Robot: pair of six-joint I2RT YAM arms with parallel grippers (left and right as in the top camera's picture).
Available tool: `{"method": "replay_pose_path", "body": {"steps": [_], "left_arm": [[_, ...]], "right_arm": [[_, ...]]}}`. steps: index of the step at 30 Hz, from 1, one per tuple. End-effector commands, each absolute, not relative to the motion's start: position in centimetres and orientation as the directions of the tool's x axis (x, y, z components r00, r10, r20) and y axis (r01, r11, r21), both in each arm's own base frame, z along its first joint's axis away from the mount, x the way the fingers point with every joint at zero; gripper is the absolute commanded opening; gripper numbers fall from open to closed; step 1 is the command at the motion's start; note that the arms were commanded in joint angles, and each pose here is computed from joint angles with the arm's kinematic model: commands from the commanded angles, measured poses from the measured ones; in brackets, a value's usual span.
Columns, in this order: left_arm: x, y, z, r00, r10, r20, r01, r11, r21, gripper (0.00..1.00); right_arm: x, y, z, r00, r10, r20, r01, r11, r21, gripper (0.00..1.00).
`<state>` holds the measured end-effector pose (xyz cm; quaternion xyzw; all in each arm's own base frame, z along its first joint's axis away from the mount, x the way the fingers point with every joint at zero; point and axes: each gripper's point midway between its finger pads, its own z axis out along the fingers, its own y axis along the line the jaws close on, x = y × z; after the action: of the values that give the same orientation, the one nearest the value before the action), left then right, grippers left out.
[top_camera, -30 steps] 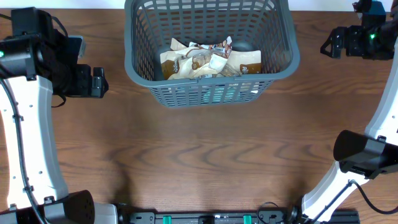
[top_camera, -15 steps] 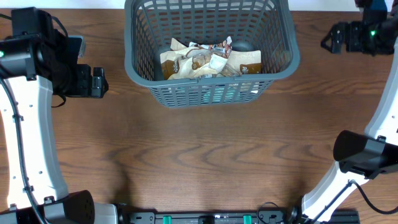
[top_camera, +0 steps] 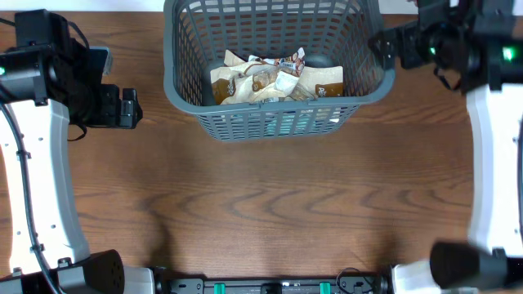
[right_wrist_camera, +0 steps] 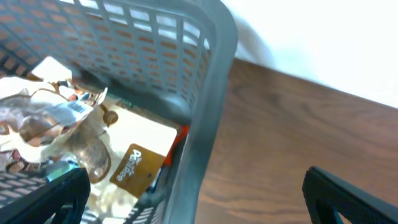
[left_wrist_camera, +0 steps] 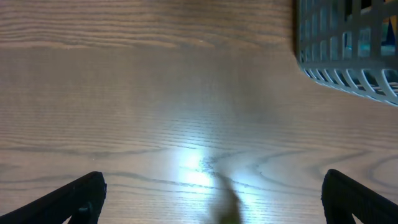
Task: Pack container
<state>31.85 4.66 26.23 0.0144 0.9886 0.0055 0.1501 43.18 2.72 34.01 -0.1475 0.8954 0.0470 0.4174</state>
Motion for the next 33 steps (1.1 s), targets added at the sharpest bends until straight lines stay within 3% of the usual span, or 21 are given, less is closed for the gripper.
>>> {"method": "replay_pose_path", "body": {"steps": [1, 11, 23, 33], "left_arm": [[31.6, 4.7, 26.3, -0.955, 0.015, -0.295, 0.014, 1.0, 0.007, 0.98], [31.6, 4.7, 26.3, -0.955, 0.015, -0.295, 0.014, 1.0, 0.007, 0.99], [31.6, 4.7, 26.3, -0.955, 0.015, -0.295, 0.014, 1.0, 0.007, 0.99], [31.6, 4.7, 26.3, -0.955, 0.015, -0.295, 0.014, 1.0, 0.007, 0.99]], "right_arm": [[40.7, 2.6, 34.1, -0.576, -0.236, -0.783, -0.294, 0.953, -0.071, 0.99], [34.6, 2.7, 30.8, -0.472, -0.239, -0.848, -0.281, 0.953, -0.112, 0.99], [28.2, 2.8, 23.7, -0.433, -0.239, -0.869, -0.273, 0.954, -0.126, 0.99], [26.5, 2.8, 21.9, -0.17, -0.246, -0.954, -0.222, 0.953, -0.206, 0.99]]}}
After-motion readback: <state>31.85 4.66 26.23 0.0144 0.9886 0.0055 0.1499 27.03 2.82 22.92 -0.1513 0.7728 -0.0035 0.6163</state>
